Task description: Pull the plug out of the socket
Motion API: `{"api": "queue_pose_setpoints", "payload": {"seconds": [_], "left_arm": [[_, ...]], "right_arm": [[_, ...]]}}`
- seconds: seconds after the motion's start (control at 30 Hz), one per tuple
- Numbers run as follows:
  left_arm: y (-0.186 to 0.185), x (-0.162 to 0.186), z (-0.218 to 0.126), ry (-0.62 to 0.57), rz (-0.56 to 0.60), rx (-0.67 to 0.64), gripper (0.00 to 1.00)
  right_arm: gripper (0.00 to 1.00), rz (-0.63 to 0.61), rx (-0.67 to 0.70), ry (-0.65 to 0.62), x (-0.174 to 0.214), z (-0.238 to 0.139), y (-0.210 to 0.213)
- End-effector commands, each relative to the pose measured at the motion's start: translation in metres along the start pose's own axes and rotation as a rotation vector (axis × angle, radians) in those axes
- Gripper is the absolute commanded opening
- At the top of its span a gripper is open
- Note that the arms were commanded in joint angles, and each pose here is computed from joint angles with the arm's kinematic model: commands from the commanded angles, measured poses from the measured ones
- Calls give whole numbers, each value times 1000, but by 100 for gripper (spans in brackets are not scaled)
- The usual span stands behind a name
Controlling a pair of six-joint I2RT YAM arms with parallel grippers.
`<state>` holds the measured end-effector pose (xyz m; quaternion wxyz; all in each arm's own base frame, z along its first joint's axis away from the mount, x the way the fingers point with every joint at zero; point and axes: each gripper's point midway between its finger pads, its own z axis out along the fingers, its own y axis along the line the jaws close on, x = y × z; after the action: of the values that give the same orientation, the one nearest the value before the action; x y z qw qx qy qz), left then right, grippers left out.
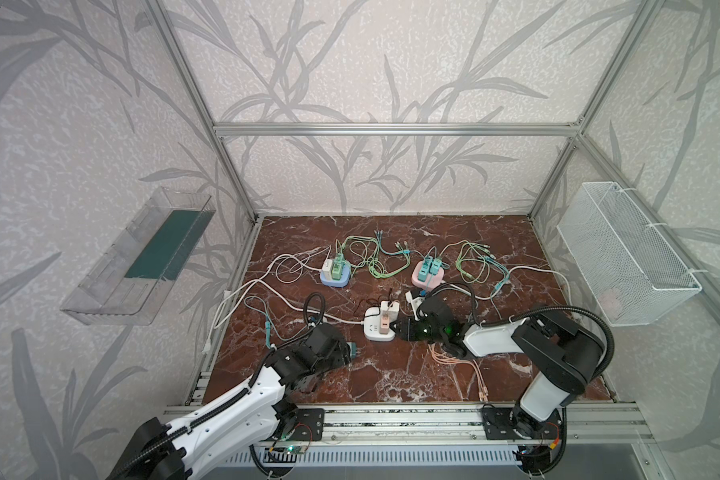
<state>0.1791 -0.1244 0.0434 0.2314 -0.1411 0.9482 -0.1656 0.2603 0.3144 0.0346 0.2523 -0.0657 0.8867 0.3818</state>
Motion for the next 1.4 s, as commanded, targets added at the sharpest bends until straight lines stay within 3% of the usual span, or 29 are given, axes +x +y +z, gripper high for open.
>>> {"api": "queue_pose_setpoints", "payload": {"seconds": [0.0,0.37,0.9,1.2,1.37], "left_arm": [[-2,-9,-7,-22,-2,-26,71],[-24,-29,-17,-83,18,37,49],[-68,-67,-8,-175,165,78,52],[-108,-74,33,-57,217,146,53],[-105,-67,52,26,198,111,45]], "right_arm": [[43,16,69,70,23,-1,-23],[43,-3,66,54,18,-7,-20],[45,-72,60,-35,-3,-36,-1],[46,-141,153,-113,-8,-59,18],[48,-185,210,-143,-9,-65,30]]}}
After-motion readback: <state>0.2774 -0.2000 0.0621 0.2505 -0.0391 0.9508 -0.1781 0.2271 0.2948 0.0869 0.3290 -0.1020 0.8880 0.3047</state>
